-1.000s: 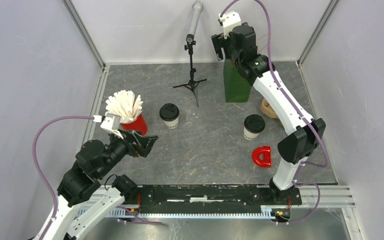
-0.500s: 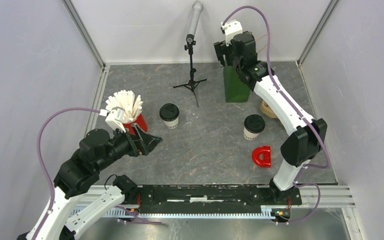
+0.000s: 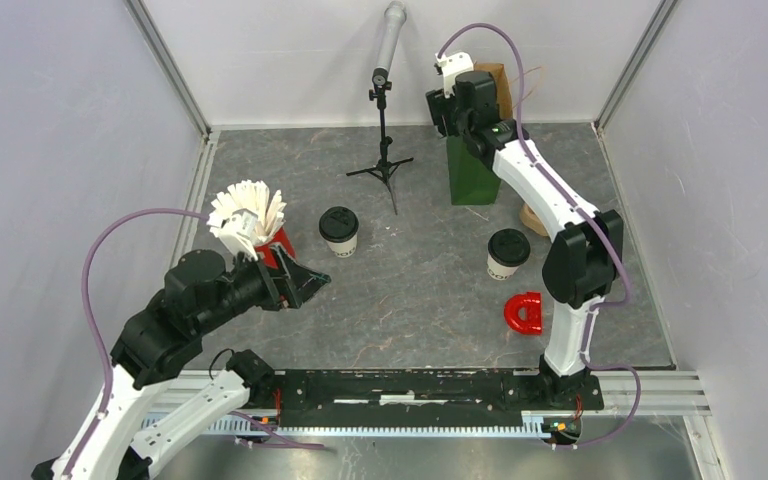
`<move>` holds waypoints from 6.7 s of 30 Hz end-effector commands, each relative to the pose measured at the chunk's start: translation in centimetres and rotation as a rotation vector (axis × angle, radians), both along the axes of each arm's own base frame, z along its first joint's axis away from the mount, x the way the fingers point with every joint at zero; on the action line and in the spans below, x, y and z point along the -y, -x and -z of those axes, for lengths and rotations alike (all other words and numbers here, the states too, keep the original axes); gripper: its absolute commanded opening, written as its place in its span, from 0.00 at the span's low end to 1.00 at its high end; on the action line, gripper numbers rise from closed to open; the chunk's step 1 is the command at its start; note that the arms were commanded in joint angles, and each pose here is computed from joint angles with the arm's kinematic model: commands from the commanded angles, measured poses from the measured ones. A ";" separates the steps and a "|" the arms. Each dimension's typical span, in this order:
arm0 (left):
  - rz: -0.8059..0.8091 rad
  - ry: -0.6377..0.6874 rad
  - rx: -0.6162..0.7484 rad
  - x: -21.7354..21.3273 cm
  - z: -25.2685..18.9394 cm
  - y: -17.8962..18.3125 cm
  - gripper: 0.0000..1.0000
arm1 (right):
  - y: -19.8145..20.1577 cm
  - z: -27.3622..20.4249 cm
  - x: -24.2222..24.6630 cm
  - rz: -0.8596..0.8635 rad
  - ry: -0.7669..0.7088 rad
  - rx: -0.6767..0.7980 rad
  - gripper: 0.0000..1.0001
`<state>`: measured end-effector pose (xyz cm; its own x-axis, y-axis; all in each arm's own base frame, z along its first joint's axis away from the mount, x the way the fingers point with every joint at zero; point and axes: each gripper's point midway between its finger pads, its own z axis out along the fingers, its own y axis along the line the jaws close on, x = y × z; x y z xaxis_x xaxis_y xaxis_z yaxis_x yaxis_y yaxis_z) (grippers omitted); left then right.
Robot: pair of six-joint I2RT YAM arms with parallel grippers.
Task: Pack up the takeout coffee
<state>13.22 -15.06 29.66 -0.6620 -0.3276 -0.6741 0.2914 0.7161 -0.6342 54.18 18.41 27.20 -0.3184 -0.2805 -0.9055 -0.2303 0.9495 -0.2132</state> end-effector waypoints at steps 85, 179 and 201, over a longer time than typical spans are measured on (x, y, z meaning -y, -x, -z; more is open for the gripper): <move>-0.247 0.027 -0.164 1.2 -2.3 -5.8 1.00 | 33.2 -3.9 -7.3 -0.908 -0.152 -0.039 0.00; 0.363 -0.293 0.023 9.5 -0.7 -10.6 0.20 | 33.1 12.6 -0.6 -0.456 -0.289 -0.686 0.47; 0.377 -0.367 0.054 8.2 -2.1 -10.2 0.23 | 34.7 12.3 -4.8 -0.500 -0.370 -0.666 0.50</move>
